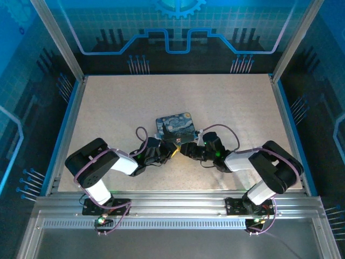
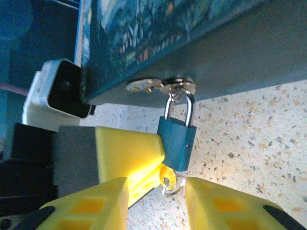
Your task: Unlock the padlock with the key
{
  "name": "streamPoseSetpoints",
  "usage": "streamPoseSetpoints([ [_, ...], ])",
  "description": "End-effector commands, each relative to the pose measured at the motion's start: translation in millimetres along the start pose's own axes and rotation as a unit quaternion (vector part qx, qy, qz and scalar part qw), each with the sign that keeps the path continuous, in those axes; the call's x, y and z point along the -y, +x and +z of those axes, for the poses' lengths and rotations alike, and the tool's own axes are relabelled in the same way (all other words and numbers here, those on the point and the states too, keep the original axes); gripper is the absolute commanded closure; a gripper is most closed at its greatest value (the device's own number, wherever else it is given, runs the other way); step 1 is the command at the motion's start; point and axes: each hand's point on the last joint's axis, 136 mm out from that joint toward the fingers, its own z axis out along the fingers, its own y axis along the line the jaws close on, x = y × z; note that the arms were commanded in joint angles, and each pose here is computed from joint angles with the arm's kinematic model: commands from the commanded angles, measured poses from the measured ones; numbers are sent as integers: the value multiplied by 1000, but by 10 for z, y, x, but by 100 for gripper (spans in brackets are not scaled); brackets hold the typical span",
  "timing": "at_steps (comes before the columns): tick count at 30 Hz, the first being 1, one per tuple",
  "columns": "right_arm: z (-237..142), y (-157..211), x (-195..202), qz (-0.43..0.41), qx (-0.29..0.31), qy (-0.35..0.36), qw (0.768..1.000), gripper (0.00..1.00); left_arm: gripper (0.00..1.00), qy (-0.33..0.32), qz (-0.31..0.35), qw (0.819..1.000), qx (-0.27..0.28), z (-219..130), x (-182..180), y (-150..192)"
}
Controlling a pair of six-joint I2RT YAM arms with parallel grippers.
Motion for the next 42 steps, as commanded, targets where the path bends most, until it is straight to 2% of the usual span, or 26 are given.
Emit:
streamPoseSetpoints([
  [1,-75,-63,45,-7,10,6,1000,59,89,-8,11,1000,-11,39,-15,49],
  [11,56,-221,50,21,9,-7,1000,59,89,-9,11,1000,-12,41,-16,56],
  [17,173,-252,22,35,10,-34,999,61,89,-10,11,1000,-13,42,-21,61],
  [24,281,-226,30,52,1,-56,997,74,88,-10,11,1000,-11,23,-19,58],
  [28,305,-200,48,53,-4,-54,997,84,87,-8,15,1000,-11,3,4,59],
  [32,300,-189,75,52,-5,-47,998,90,82,-8,19,1000,-6,-41,31,45],
  [38,287,-178,95,46,-7,-37,998,91,68,-20,32,999,4,-152,37,1],
  [42,283,-161,107,45,-10,-34,998,92,64,-31,25,999,18,-248,-35,-83],
])
